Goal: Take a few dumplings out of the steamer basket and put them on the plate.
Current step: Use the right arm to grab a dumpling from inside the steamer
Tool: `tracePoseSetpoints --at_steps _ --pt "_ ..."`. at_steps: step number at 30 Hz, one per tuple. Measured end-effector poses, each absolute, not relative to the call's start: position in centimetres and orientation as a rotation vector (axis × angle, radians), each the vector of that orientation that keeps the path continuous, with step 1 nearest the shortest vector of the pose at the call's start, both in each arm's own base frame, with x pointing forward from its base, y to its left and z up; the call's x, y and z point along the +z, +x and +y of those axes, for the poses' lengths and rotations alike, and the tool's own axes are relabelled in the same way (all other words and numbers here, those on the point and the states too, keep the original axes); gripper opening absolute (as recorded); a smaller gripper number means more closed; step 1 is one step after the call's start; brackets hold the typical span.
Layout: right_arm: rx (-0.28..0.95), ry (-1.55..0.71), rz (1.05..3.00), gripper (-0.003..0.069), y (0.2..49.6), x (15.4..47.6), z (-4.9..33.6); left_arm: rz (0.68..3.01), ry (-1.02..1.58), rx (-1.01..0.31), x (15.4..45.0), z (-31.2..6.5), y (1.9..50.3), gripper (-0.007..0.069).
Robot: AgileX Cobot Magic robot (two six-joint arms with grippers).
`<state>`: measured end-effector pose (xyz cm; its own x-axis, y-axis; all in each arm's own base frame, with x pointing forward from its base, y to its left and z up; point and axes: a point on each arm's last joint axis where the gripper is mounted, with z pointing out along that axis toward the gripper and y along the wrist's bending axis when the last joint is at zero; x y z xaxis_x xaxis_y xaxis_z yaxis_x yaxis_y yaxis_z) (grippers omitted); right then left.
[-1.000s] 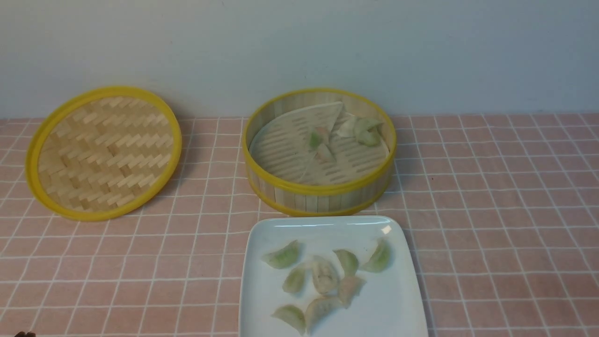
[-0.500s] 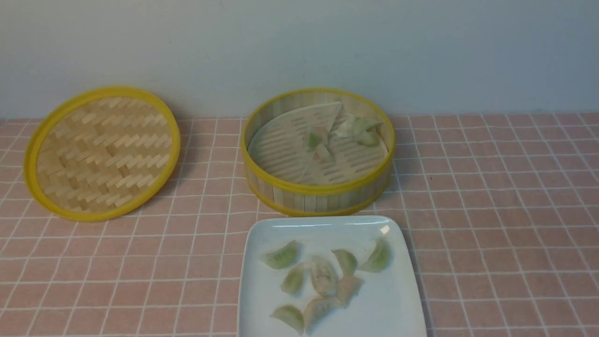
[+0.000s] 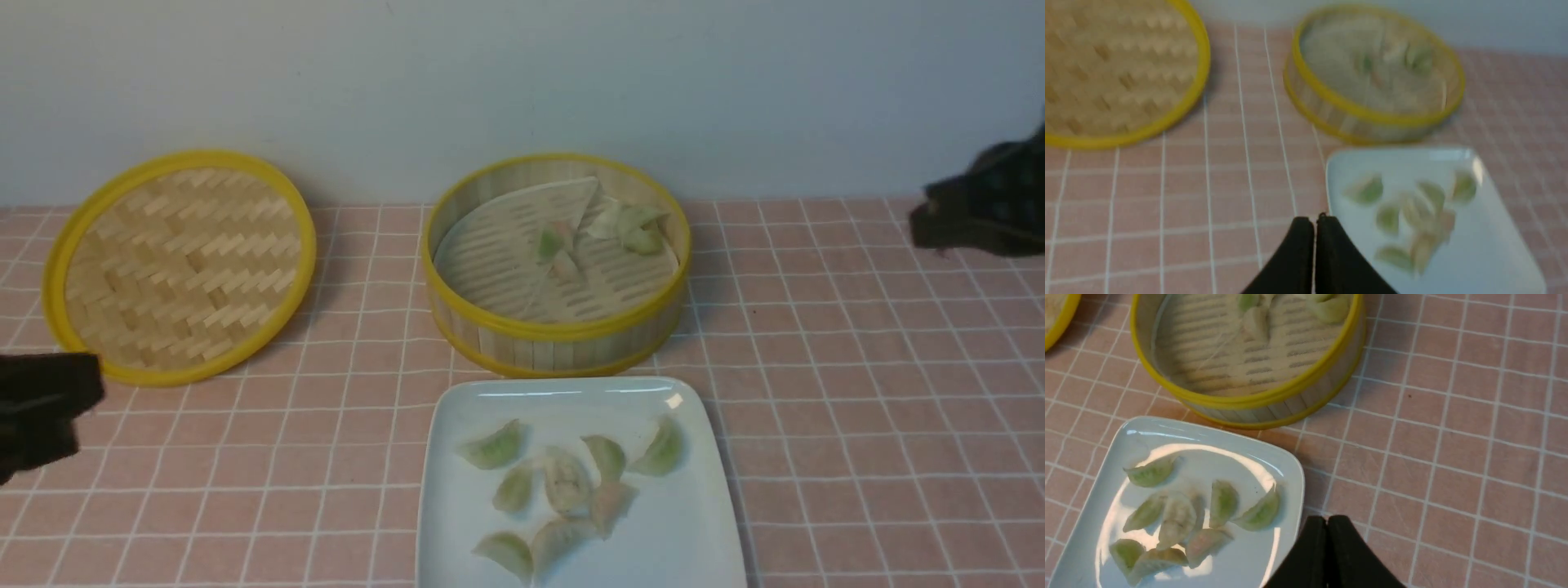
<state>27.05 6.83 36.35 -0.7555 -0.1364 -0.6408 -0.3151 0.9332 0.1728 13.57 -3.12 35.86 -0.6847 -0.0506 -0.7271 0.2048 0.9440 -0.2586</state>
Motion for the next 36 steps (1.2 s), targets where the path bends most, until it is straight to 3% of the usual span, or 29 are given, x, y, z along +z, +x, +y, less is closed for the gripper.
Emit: tracePoseSetpoints --at_steps 7,11,16,22,27,32,36 --pt "0.401 -0.464 2.455 -0.0005 33.8 34.9 11.9 2.593 0.258 -0.355 34.7 -3.3 20.5 -0.0006" --pt "0.414 -0.522 2.462 0.0015 37.4 33.3 14.7 2.662 0.280 -0.291 33.6 -3.5 21.3 -0.0006" --pt "0.387 -0.626 2.499 0.0090 41.8 29.7 18.0 2.679 0.280 -0.206 33.6 -3.7 21.1 -0.0006" --pt "0.340 -0.718 2.530 0.0307 46.2 24.3 21.3 2.700 0.276 -0.169 33.7 -3.4 20.6 -0.0006" --pt "0.329 -0.763 2.521 0.0412 47.8 20.7 23.0 2.698 0.277 -0.168 33.8 -3.4 20.6 -0.0006" --pt "0.311 -0.805 2.495 0.0417 48.6 17.8 24.1 2.697 0.276 -0.168 33.8 -3.4 20.6 -0.0006" --pt "0.264 -0.828 2.488 0.0331 48.8 16.7 24.2 2.698 0.276 -0.168 33.8 -3.4 20.6 -0.0006"
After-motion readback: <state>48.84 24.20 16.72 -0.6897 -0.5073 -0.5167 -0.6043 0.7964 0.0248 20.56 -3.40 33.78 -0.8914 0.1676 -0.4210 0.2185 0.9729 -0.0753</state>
